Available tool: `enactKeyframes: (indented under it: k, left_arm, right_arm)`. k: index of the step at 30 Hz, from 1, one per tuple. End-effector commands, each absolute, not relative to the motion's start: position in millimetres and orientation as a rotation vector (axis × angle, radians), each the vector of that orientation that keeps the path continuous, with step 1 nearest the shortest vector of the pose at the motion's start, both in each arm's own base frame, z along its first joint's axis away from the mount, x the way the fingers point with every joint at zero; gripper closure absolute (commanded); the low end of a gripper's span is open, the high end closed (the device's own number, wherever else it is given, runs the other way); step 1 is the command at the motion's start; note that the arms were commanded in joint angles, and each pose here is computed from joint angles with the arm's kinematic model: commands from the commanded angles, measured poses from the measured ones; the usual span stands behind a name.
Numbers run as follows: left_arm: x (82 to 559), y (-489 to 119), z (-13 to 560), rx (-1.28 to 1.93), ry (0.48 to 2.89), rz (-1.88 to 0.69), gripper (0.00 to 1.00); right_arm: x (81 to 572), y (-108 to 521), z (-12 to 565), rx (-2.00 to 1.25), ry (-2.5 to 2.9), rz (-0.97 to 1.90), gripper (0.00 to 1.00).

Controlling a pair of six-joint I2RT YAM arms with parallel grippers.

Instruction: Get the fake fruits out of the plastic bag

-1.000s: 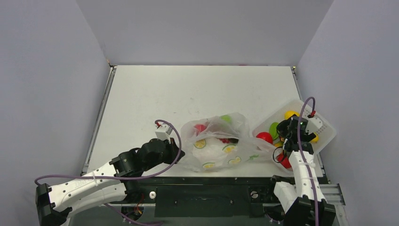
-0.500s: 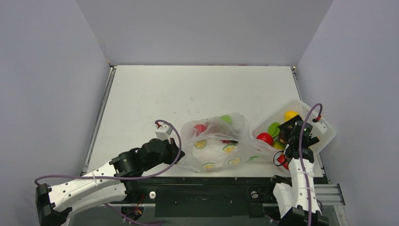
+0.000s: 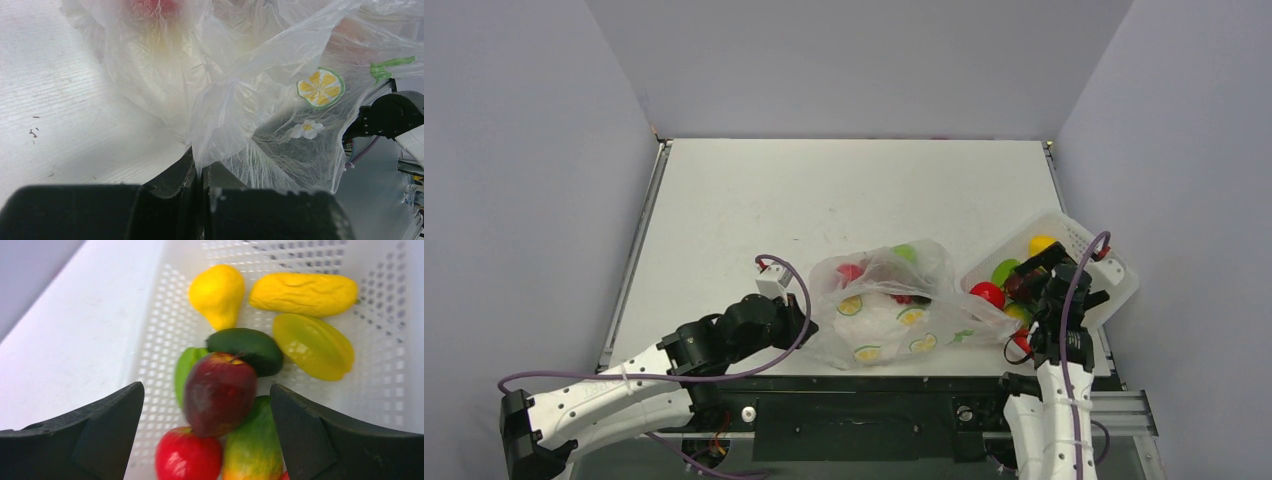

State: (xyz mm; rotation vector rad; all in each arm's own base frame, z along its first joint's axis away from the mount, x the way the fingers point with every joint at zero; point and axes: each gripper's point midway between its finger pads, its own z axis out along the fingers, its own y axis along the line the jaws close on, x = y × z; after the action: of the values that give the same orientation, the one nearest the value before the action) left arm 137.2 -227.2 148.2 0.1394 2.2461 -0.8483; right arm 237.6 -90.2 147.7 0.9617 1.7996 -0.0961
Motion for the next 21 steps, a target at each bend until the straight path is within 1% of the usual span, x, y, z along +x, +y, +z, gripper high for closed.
enactKeyframes:
  k: [1,5,7,8,9,10,13,15,18,21]
  left_arm:
    - [141.1,-235.0,165.3,0.146,2.196,-0.897,1.0]
    - [148.0,-227.3,172.5,0.136,2.177,-0.836,1.0]
    - [157.0,-219.3,183.7,0.153,2.142,-0.761,1.0]
    - [165.4,-214.6,198.1,0.171,2.099,-0.713,1.0]
    - [169.1,-209.8,198.0,0.189,2.106,-0.657,1.0]
    - [179.4,-202.8,212.8,0.184,2.074,-0.604,1.0]
    - [199.5,-189.1,217.2,0.226,2.111,-0.472,1.0]
    - [218.3,-178.0,223.5,0.214,2.119,-0.431,1.0]
    - [251.3,-158.0,230.9,0.171,2.123,-0.407,1.0]
    - [286.3,-134.5,243.7,0.071,2.125,-0.417,1.0]
  right_arm:
    - [246.9,-60.6,211.0,0.778,1.701,0.002,0.09]
    - [252.3,-28.9,242.5,0.652,1.716,0.066,0.09]
    - [258.4,-7.5,251.1,0.578,1.749,0.123,0.11]
    - [261.3,-0.2,251.8,0.554,1.768,0.137,0.12]
    - [262.3,15.4,259.1,0.501,1.772,0.182,0.14]
    - [263.5,22.0,263.0,0.482,1.77,0.199,0.14]
    - [258.7,55.2,283.9,0.379,1.738,0.297,0.15]
    - [256.2,76.8,296.5,0.305,1.723,0.359,0.15]
    - [251.2,111.5,310.4,0.205,1.736,0.428,0.16]
    - [250.8,139.0,310.5,0.127,1.771,0.421,0.16]
